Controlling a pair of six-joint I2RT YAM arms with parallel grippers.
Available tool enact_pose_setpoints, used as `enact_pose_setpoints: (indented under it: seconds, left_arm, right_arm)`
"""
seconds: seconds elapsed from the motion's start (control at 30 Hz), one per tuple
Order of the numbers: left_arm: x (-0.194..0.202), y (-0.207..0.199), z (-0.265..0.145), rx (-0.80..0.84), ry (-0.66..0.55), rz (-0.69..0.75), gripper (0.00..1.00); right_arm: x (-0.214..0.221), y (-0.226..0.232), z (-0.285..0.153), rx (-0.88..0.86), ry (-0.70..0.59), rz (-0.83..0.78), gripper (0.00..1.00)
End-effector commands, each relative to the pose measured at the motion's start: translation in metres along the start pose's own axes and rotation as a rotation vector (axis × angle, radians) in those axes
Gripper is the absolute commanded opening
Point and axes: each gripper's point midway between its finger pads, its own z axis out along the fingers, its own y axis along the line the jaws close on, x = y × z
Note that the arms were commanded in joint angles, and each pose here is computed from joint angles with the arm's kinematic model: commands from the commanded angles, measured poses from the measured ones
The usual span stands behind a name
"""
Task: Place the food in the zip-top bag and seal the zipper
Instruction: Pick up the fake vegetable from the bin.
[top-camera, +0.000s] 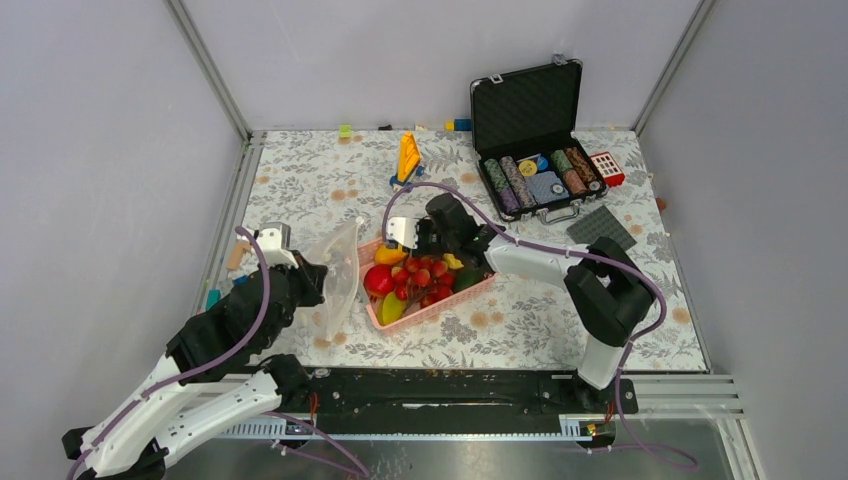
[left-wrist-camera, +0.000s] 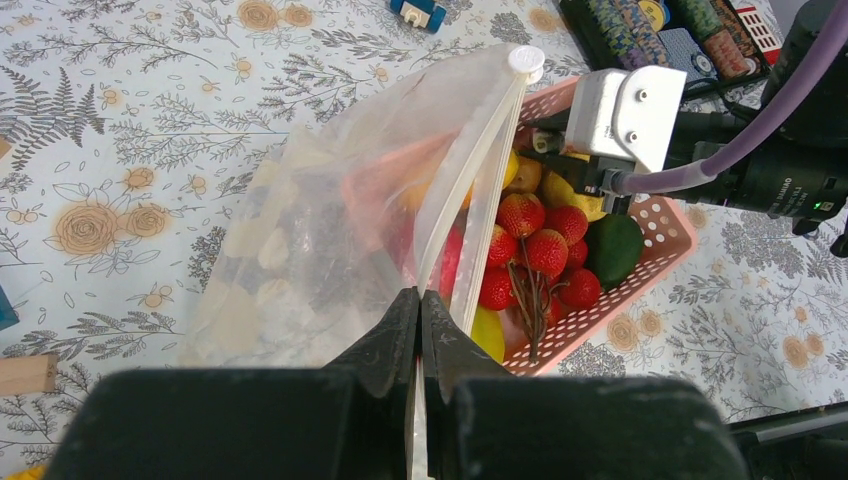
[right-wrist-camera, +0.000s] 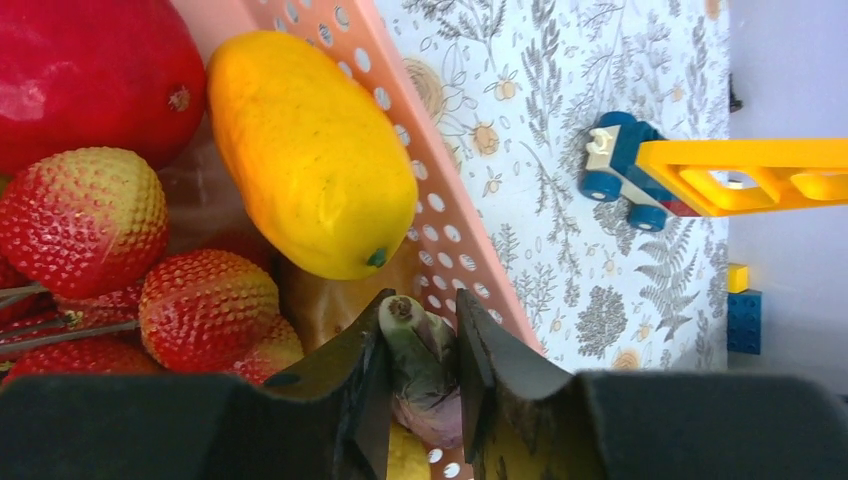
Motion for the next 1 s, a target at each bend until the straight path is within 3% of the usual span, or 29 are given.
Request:
enact_pose_setpoints:
  seconds: [0.0,0.2,0.47,0.73,0.87,0.97]
  left_arm:
    - [-0.007,-0.009,0.001,0.035,-0.024,-0.01,0.0]
    - [-0.009,-0.016,0.003,0.064,-0.027,-0.005,0.0]
    - [-0.014,-0.026,0.01,0.05,0.004,0.03,0.0]
    - [-0.011,-0.029,0.013,0.049,0.02,0.013,0.0]
    - [-0.019,-0.026,0.005,0.06,-0.016,-0.016,0.0]
    - [-0.023,-0.022,0.0,0.071,-0.044,-0.039,0.0]
  right_arm:
    - [-0.014,-0.011,-0.014,0.039,-0.036,0.013,0.23]
    - [-0.021,-0.017,-0.025,0.063,-0.05,0.032,0.08]
    - [-0.059,-0.042,-0.082,0.227,-0.227,0.091,0.02]
    - [-0.119,-0.052,-0.155,0.312,-0.569,0.23,0.0]
    - [-0.154,-0.061,-0.199,0.304,-0.767,0.439,0.0]
    - [-0.183,-0.054,-0.218,0.187,-0.913,0.598,0.0]
